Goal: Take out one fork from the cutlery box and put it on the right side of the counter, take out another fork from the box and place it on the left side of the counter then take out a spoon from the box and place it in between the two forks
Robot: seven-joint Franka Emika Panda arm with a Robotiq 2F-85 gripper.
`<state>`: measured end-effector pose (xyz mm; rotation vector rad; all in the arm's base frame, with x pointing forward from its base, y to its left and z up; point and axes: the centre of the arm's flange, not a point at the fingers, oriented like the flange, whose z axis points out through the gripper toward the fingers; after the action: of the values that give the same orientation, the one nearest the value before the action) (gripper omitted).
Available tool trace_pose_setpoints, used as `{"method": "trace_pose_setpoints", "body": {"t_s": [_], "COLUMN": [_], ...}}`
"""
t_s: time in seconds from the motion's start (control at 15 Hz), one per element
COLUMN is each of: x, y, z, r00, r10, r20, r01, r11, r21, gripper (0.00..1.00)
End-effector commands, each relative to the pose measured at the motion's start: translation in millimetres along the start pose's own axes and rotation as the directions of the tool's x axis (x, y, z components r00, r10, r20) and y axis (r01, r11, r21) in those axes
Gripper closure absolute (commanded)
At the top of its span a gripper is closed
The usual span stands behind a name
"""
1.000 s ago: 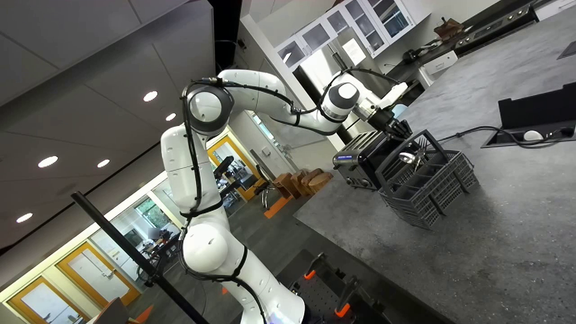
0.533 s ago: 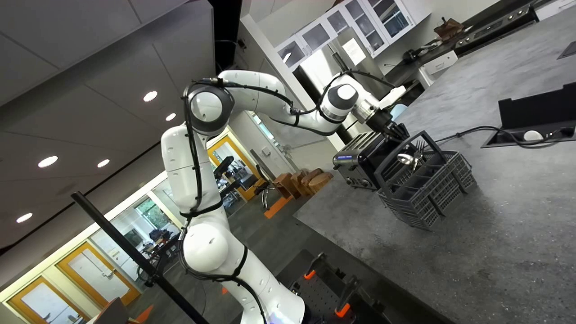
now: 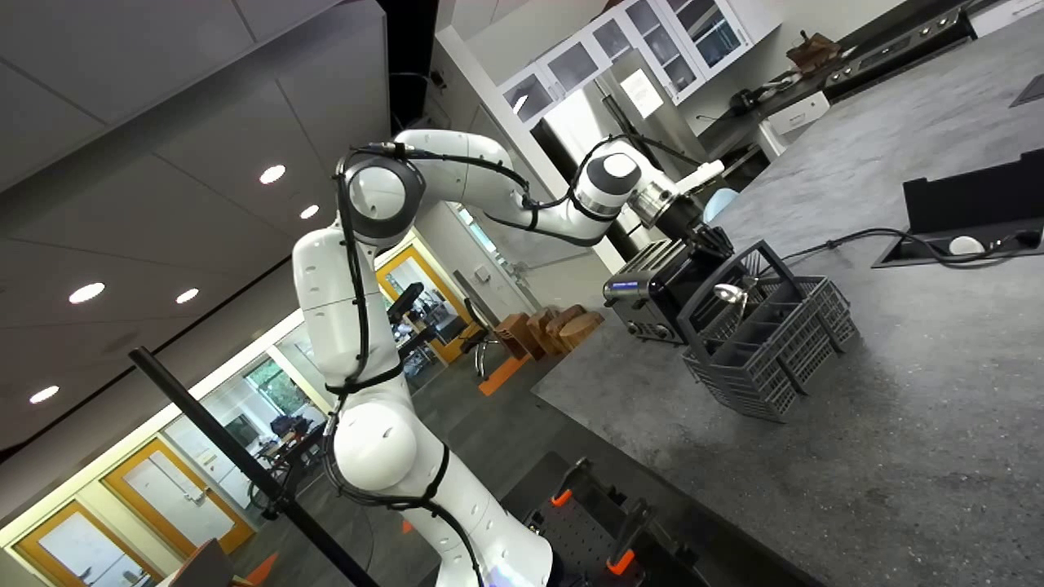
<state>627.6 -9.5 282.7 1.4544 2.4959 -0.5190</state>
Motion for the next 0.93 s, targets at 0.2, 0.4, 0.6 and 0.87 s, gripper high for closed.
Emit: {"method": "trace_pose_setpoints", "body": {"t_s": [0.2, 0.4, 0.6, 0.87], "x": [6, 12, 17, 24], "y": [8, 9, 10, 10], "z": [-16, -11, -6, 0], "r00": [0.983, 0.968, 0.952, 0.930], "r10": [-0.174, -0.241, -0.296, -0.355], "r20": [0.064, 0.067, 0.079, 0.097], "r01": [0.167, 0.230, 0.277, 0.326], "r11": [0.981, 0.962, 0.943, 0.916], "r21": [0.102, 0.146, 0.186, 0.232], "gripper": [0.99, 0.99, 0.99, 0.99]}}
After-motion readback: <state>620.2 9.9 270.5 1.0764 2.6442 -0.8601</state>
